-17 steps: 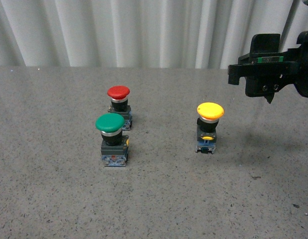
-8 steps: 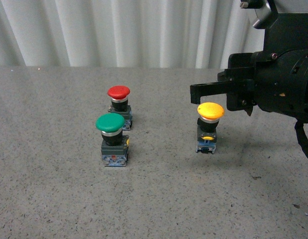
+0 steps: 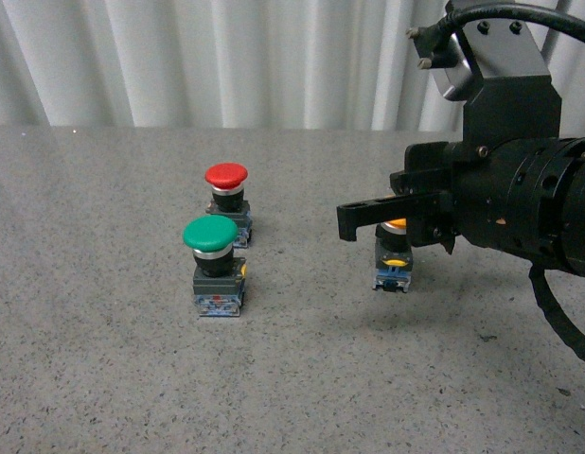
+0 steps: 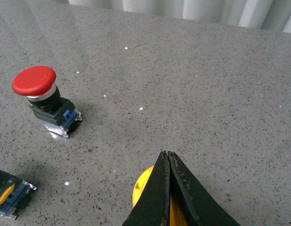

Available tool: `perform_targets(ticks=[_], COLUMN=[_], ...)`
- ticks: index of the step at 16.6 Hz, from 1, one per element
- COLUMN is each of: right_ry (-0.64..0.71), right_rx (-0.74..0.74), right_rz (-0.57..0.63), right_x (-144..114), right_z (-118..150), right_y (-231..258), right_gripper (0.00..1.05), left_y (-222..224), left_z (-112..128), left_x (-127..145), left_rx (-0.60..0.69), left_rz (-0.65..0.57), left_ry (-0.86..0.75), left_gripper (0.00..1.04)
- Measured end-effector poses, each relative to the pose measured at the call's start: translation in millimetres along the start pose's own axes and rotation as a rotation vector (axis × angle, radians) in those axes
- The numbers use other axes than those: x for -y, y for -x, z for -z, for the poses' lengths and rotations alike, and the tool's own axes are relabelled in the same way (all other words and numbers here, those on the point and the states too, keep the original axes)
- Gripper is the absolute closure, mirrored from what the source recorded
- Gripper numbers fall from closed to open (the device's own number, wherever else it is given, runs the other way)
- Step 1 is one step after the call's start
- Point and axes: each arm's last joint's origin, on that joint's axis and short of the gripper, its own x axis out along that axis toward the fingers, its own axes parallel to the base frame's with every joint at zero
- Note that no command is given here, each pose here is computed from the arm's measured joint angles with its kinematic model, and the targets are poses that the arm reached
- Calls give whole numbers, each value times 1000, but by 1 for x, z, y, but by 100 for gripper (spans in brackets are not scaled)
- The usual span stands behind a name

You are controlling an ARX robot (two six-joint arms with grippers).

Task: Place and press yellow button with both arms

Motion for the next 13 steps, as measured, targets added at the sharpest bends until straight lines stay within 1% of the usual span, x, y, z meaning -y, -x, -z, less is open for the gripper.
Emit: perform_targets(ticks=[10, 13], right_ry=[24, 25], right_rx=[-47, -48], right_rz=[15, 21], right_x=[-1, -1], right_z=[14, 13], right_y=[-6, -7], right_gripper=[103, 103], left_y=[0, 0], left_z=[0, 0], left_x=[0, 0], left_rx=[0, 0], left_rz=[0, 0], left_ry=[0, 0], left_gripper=[7, 7])
